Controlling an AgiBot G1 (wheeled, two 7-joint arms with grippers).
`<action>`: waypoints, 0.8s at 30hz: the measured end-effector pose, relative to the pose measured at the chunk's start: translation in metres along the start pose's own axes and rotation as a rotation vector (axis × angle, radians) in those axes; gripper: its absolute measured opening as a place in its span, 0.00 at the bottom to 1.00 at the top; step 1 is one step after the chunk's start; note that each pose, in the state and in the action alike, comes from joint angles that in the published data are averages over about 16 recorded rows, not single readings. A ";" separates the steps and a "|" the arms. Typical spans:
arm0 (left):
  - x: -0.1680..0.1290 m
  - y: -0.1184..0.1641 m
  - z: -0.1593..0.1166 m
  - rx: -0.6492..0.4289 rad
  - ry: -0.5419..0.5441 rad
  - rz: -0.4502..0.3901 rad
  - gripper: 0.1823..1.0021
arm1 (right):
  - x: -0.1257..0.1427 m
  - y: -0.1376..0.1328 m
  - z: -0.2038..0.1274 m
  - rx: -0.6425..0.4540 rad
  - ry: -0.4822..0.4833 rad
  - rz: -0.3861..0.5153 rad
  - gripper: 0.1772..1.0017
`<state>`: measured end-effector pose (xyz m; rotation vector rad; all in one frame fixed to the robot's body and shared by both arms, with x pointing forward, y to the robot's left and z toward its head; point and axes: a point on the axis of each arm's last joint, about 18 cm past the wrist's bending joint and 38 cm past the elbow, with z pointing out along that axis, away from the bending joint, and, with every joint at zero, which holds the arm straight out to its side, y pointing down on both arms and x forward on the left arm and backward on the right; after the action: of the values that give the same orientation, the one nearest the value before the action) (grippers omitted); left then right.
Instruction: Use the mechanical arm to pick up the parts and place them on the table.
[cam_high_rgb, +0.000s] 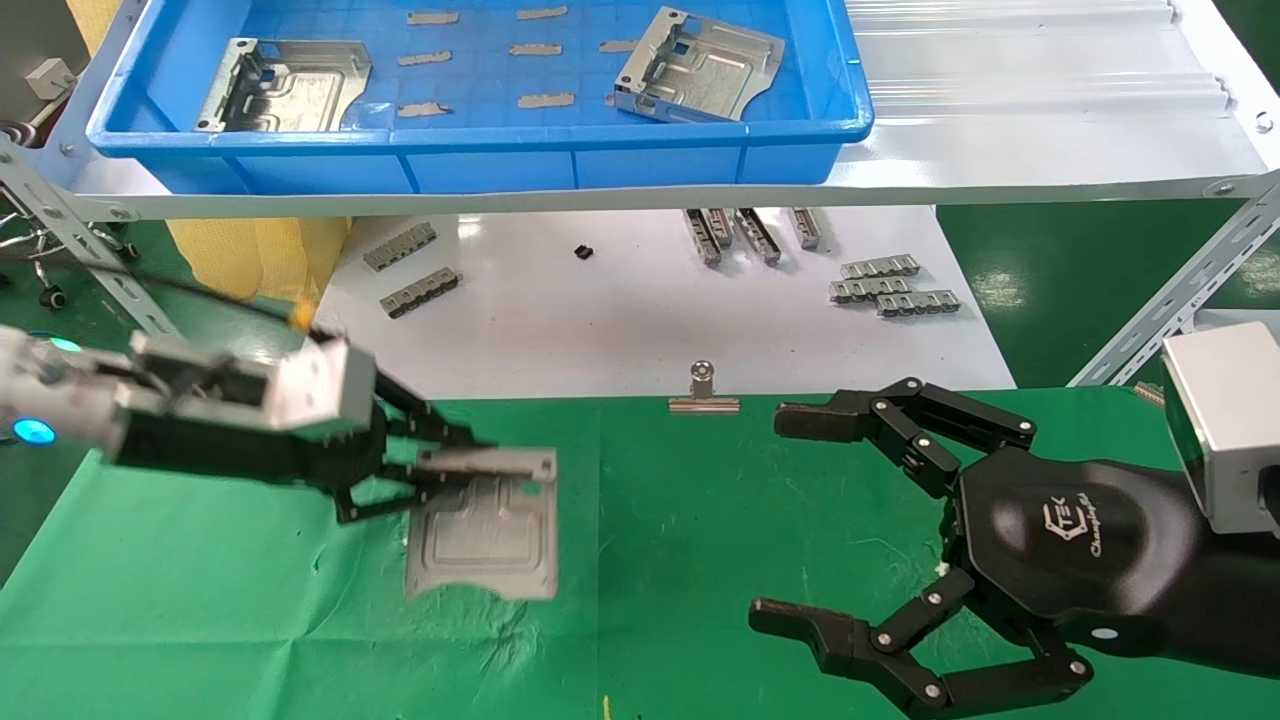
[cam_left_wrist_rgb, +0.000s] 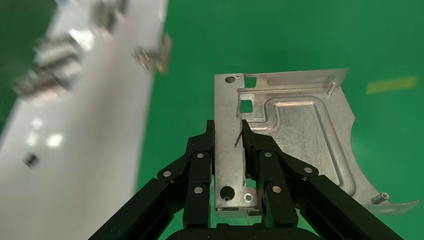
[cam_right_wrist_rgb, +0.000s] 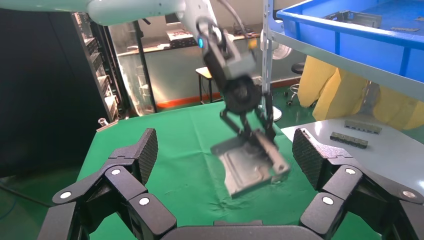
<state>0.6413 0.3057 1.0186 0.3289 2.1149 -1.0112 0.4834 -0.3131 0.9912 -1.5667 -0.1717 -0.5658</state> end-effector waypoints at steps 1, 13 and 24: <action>0.002 0.006 0.003 -0.016 0.004 -0.001 0.12 | 0.000 0.000 0.000 0.000 0.000 0.000 1.00; 0.011 0.047 0.022 -0.136 0.012 0.040 0.12 | 0.000 0.000 0.000 0.000 0.000 0.000 1.00; 0.016 0.047 0.020 -0.090 0.010 0.024 0.17 | 0.000 0.000 0.000 0.000 0.000 0.000 1.00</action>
<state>0.6648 0.3199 0.9725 0.3140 2.1527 -0.8992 0.4834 -0.3131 0.9912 -1.5667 -0.1717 -0.5658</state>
